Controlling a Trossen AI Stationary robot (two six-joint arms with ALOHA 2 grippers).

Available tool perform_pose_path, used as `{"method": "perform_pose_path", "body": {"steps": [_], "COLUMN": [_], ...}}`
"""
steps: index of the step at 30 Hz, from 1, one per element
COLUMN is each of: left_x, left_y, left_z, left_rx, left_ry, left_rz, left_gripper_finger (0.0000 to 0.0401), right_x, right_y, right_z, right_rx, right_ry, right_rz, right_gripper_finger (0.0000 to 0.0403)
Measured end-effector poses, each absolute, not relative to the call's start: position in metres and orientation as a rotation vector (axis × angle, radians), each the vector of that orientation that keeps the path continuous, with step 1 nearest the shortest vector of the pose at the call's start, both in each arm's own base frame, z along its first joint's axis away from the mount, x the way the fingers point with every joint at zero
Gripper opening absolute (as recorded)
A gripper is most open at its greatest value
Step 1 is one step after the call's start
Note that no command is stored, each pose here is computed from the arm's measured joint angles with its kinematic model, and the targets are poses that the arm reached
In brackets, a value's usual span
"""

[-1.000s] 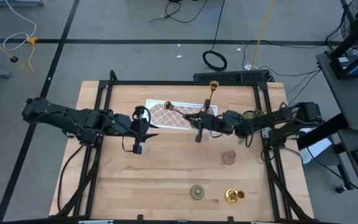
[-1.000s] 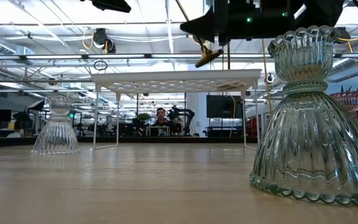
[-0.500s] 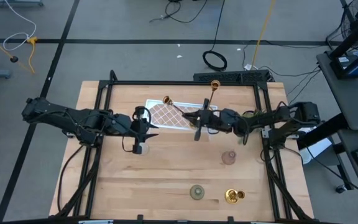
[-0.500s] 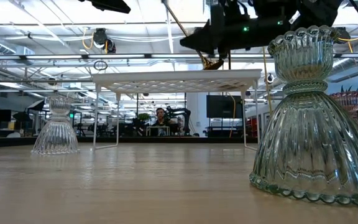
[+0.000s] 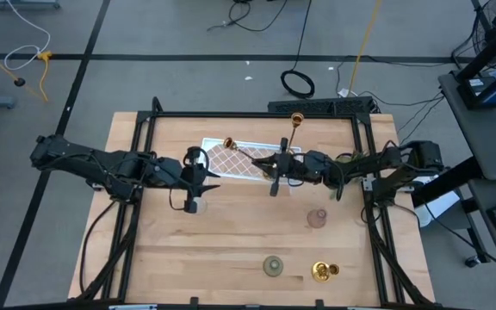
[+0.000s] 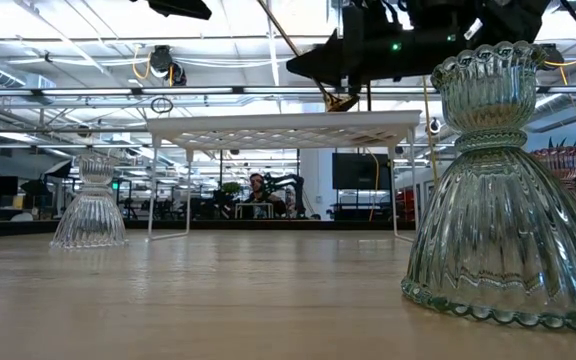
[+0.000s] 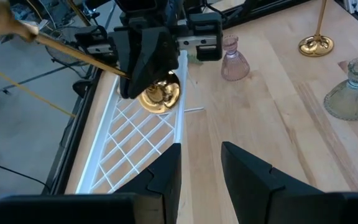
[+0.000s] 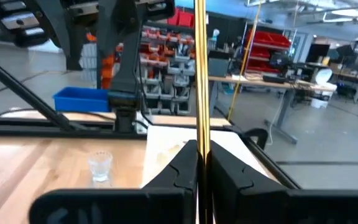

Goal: Pick & Place candle stick holders
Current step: Put the left gold candle holder on the shelf

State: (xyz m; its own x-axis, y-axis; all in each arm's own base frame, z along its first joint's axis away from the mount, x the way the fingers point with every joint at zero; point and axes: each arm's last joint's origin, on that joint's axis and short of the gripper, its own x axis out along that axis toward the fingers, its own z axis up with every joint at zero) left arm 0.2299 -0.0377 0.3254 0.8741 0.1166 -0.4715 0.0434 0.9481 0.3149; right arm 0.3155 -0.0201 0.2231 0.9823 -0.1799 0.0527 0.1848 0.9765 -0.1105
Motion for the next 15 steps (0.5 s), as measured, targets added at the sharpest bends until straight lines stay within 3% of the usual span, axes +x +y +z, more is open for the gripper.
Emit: {"method": "perform_pose_path", "body": {"steps": [15], "left_x": [0.230], "left_y": [-0.037], "left_z": [0.325], "left_rx": [0.299], "left_ry": [0.513], "left_rz": [0.048], "left_gripper_finger": [0.0120], "right_x": [0.344], "right_y": [-0.022], "right_z": [0.216], "right_rx": [-0.135], "right_ry": [-0.088], "right_rz": [-0.195], "right_gripper_finger": [0.0011]}}
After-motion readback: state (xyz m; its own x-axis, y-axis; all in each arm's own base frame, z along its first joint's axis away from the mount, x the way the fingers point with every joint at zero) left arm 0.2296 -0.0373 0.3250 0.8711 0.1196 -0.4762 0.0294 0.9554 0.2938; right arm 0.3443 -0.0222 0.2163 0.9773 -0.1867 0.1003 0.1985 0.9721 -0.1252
